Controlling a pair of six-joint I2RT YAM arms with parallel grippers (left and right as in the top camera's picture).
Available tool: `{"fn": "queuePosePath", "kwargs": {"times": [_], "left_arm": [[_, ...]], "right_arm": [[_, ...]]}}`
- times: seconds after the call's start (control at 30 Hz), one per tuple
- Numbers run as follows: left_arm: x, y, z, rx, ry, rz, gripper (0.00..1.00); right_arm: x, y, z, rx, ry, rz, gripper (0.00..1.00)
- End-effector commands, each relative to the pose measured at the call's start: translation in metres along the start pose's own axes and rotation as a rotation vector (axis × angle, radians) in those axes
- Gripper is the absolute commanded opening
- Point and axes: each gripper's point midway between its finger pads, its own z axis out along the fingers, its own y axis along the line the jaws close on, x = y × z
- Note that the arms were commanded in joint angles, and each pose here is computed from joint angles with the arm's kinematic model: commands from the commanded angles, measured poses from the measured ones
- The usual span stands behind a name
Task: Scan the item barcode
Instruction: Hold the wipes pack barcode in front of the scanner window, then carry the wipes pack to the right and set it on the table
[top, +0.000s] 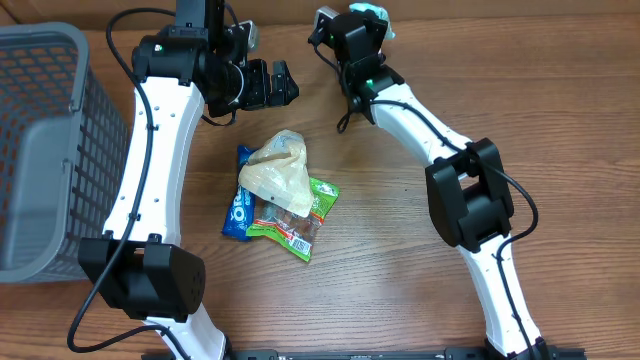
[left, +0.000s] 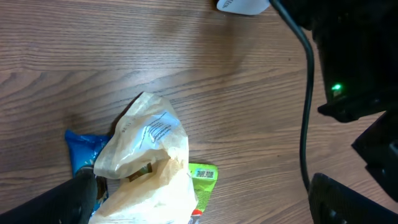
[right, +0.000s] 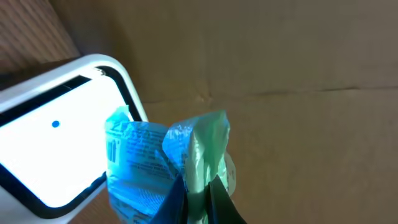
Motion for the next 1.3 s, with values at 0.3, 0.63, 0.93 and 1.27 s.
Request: {"fn": "queuePosePath", "kwargs": {"times": [0.3,0.63,0.93,1.27], "left_arm": [[-0.004,-0.004,-0.003,0.001,-0.016,0.018,1.00],[-0.004,-0.004,-0.003,0.001,-0.016,0.018,1.00],[-0.004,-0.004,-0.003,0.001,-0.016,0.019,1.00],[-0.004,-0.004,-0.003,0.001,-0.016,0.018,1.00]], "right_arm": [[0.000,0.055,-0.012,-0.162,0.031,-0.113,0.04],[-0.008,0.059,-0.018,-0.168,0.019,-0.094,0.04],[-0.029,0.001,-0.031,-0.052,-0.056,0.071,0.04],[-0.015,-0.137,-0.133,-0.074,-0.141,0.472,0.04]]}}
